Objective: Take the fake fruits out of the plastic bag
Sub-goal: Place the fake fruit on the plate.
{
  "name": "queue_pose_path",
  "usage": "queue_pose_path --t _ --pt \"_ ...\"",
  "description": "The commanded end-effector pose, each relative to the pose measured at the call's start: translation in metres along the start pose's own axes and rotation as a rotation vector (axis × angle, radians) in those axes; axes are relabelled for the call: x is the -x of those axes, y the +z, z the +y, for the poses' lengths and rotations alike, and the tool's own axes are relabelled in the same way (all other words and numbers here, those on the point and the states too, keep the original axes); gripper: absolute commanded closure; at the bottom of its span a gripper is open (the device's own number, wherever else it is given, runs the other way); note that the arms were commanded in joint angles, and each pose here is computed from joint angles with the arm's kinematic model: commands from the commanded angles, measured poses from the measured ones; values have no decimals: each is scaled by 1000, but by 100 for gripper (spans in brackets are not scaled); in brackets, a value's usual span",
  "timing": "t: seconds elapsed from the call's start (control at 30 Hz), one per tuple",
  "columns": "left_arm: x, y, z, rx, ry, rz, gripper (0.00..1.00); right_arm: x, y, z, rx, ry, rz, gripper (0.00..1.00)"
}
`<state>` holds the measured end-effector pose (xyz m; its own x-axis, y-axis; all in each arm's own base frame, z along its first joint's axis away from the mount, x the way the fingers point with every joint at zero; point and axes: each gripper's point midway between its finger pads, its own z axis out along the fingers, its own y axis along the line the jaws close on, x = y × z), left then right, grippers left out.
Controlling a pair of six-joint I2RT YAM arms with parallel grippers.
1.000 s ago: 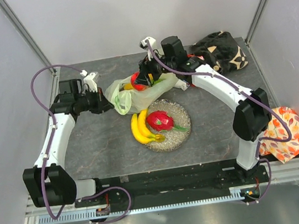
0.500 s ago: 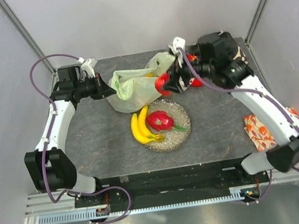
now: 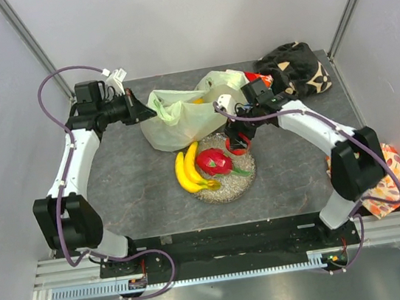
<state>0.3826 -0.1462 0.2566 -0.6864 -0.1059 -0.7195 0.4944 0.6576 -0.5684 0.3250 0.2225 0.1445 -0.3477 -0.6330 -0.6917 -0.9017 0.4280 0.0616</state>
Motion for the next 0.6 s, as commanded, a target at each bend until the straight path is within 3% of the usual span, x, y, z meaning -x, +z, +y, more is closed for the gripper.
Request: queue_pose_path --t 0.0,0.57 --pt "3 -9 -13 -18 27 -23 98 17 27 -39 -51 -79 -32 76" --pt "-28 -13 2 49 33 35 98 39 99 -71 -3 -24 -89 74"
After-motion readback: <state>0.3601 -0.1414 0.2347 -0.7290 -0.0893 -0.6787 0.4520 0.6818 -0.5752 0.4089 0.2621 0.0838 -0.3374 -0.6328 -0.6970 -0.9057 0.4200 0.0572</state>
